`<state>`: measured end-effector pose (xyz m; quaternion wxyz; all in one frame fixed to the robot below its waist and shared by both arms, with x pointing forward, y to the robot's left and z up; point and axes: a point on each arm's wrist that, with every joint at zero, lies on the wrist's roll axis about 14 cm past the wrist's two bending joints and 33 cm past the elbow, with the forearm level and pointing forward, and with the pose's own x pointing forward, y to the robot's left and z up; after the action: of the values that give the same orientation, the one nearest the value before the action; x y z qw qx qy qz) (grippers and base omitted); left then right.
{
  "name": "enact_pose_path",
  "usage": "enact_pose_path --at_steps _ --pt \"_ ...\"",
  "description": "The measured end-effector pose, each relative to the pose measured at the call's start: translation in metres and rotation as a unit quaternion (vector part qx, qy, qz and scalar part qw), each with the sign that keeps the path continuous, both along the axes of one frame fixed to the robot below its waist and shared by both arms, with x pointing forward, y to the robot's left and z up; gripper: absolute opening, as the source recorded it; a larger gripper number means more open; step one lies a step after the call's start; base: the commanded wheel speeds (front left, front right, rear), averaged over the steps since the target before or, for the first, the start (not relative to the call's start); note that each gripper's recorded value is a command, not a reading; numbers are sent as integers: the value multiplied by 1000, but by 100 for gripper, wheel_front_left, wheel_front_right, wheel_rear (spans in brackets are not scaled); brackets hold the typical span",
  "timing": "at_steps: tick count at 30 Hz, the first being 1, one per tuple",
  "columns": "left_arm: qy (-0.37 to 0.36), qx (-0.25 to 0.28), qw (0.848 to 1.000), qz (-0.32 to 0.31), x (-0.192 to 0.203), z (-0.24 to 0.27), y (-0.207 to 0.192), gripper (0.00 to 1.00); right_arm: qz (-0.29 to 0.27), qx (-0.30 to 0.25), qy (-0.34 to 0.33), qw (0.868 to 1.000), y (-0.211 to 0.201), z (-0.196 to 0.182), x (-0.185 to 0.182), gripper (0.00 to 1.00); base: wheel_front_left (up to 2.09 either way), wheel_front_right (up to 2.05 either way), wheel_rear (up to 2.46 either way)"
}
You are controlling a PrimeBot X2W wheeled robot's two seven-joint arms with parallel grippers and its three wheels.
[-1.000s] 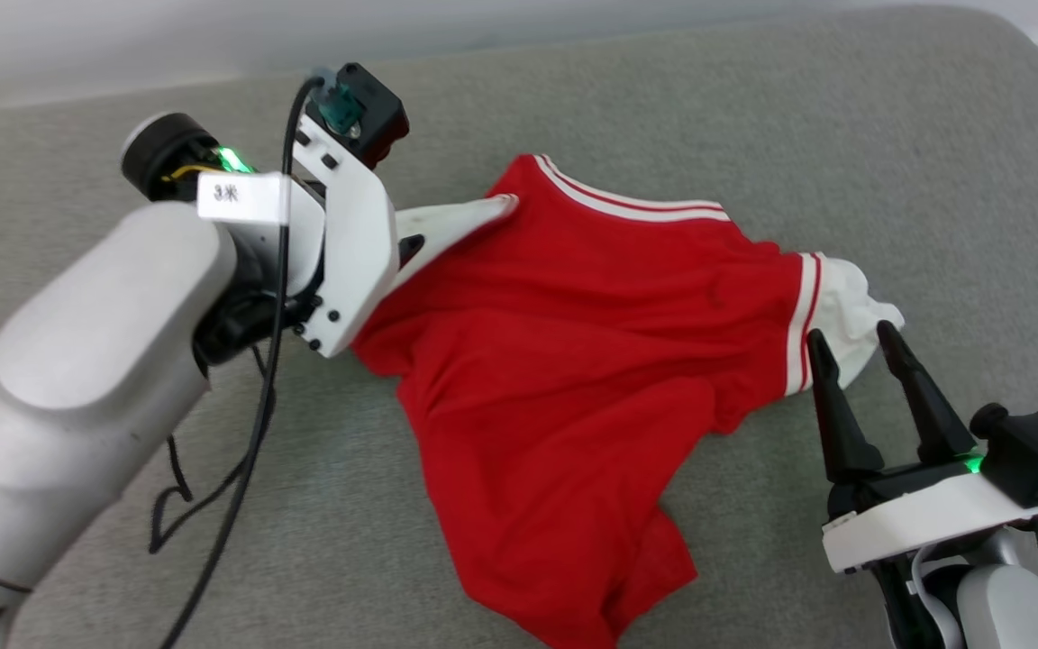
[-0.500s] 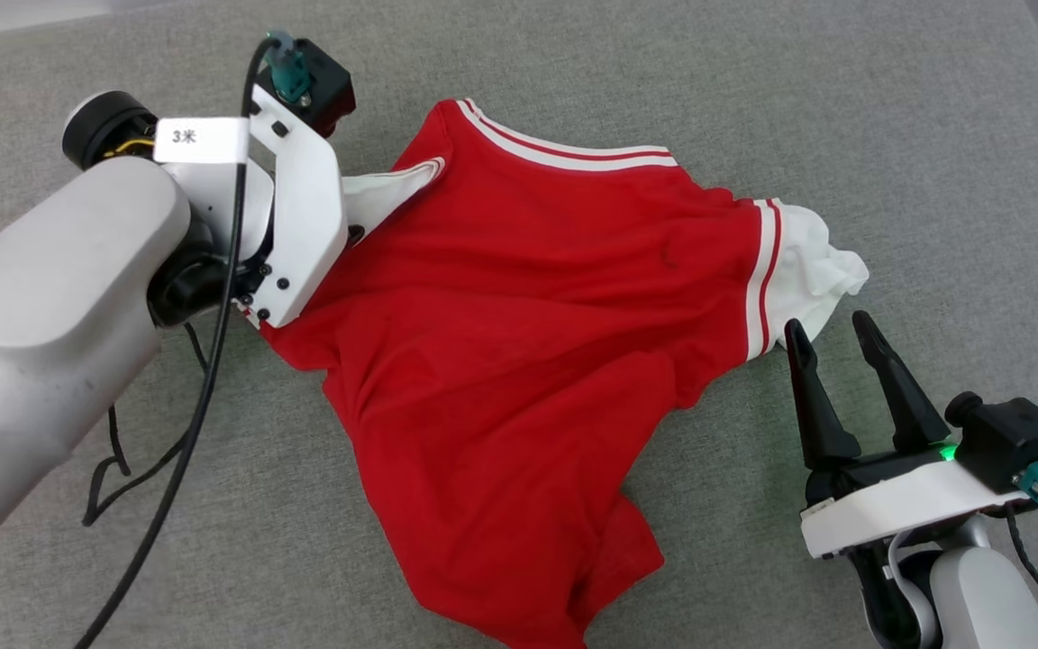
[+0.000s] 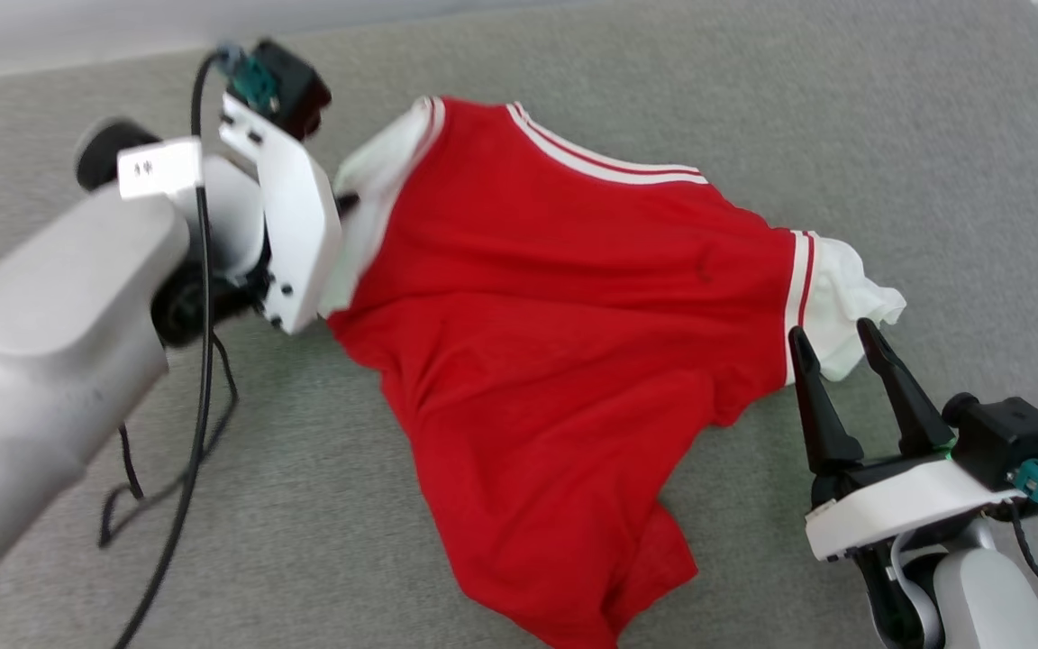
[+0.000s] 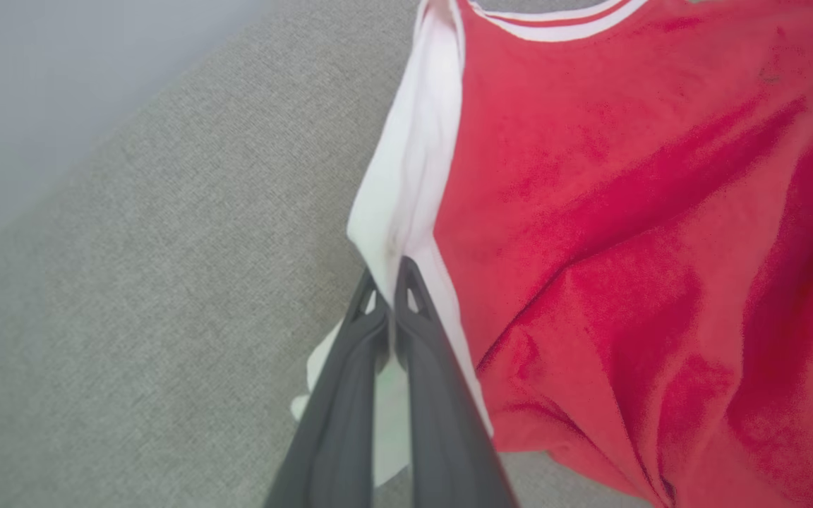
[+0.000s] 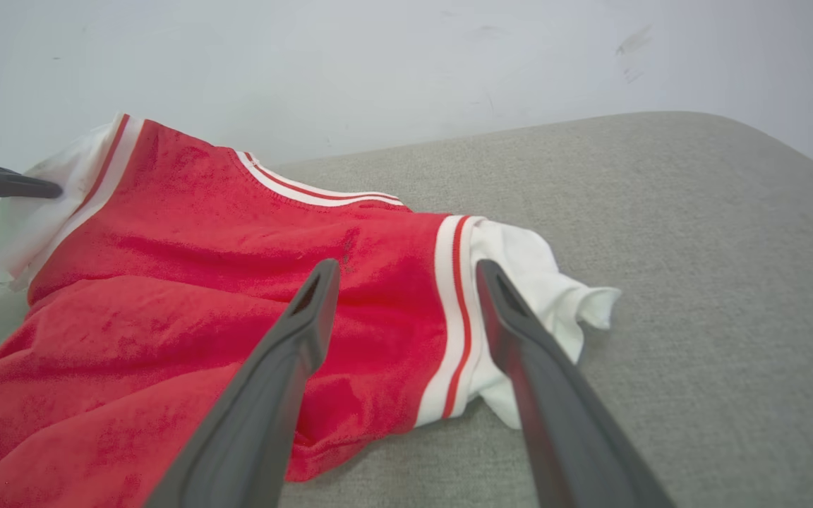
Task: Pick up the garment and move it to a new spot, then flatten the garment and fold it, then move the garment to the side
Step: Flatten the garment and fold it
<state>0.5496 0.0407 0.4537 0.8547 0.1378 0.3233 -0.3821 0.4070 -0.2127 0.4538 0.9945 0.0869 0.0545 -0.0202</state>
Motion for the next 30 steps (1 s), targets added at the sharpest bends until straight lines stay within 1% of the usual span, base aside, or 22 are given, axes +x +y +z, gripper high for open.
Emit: enact_pose_path --at_steps 3,6,7,10,14,16,18,21,25,29,30 --pt "21 -35 999 18 -22 3 6 0 9 1 -4 1000 5 6 -1 100 0 0 0" --pt "35 -106 993 47 -40 19 9 0 23 -1 -9 1000 12 11 -1 100 0 0 0" --pt "38 -116 991 57 -46 22 14 0 28 0 -9 1000 15 13 -1 100 0 0 0" --pt "49 -122 987 91 -63 23 43 0 46 1 -14 999 27 18 0 100 0 0 0" --pt "94 -157 973 142 -92 18 65 0 74 3 -21 997 46 27 6 100 0 0 0" --pt "83 -163 966 181 -92 19 84 0 87 2 -24 996 54 30 9 100 0 0 0" --pt "79 -152 961 218 -92 13 108 0 98 0 -22 995 62 30 11 100 0 0 0" --pt "90 -121 954 259 -93 -11 134 0 105 0 -14 994 66 26 13 100 0 0 0" --pt "105 -77 950 282 -94 -39 156 0 103 -3 -4 995 63 19 15 100 0 0 0" --pt "109 -40 951 285 -95 -62 171 0 102 -7 3 995 61 14 18 100 0 0 0" --pt "103 -34 952 286 -93 -65 174 37 101 -8 5 995 60 13 19 100 0 0 0"
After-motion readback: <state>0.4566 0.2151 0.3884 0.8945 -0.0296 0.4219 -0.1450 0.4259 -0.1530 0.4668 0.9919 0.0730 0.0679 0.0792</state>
